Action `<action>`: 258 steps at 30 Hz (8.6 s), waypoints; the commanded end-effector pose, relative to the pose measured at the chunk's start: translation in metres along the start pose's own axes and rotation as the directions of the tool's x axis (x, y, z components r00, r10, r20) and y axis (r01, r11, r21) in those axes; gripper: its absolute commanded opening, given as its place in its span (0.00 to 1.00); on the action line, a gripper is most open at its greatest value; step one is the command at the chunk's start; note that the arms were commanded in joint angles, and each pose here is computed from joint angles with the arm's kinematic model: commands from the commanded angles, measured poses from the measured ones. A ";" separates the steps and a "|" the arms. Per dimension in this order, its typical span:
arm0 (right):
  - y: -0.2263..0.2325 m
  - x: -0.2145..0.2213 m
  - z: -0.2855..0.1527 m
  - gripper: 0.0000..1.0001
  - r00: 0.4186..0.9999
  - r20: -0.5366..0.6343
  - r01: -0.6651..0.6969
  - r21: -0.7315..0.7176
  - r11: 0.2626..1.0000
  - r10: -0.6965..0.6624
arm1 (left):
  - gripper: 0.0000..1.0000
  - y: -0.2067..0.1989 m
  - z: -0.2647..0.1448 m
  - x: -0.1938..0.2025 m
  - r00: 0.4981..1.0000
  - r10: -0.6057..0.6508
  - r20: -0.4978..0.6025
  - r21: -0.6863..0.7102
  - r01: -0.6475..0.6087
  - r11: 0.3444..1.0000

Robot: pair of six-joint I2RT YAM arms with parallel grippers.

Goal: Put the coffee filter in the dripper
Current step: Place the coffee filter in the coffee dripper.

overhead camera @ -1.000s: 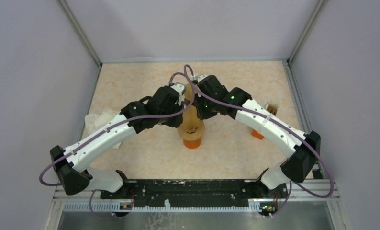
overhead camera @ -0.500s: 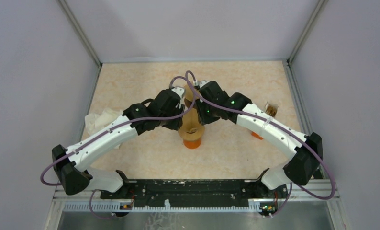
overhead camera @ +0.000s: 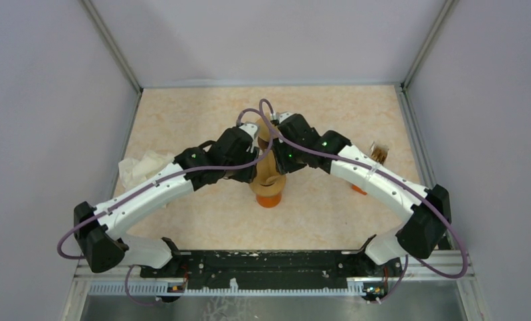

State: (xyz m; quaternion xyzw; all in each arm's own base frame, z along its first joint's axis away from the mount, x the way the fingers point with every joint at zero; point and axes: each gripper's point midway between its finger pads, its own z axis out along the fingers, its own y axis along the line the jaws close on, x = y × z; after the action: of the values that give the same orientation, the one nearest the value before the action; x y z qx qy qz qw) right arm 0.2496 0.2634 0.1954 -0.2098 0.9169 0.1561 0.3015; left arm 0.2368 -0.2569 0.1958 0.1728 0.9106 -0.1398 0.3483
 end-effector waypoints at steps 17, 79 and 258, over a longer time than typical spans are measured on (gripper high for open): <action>0.013 -0.034 -0.043 0.47 0.990 0.128 -0.053 -0.075 0.996 0.062 | 0.70 -0.006 -0.028 -0.040 0.992 -0.022 0.128 0.061 0.015 0.998; 0.013 -0.004 -0.020 0.59 1.000 0.016 -0.006 -0.089 0.996 0.007 | 0.69 0.026 0.005 -0.032 1.000 -0.007 0.018 -0.068 0.008 0.998; 0.017 0.008 -0.009 0.65 0.999 0.025 -0.043 -0.146 0.988 0.047 | 0.80 0.030 0.022 -0.024 1.000 -0.013 -0.027 -0.095 0.010 0.995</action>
State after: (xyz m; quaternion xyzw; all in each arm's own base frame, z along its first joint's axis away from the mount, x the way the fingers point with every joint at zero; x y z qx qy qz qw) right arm 0.2248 0.2698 0.1795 -0.2146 0.9158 0.2149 0.2627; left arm 0.2765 -0.2482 0.1950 0.1476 0.9200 -0.1121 0.3454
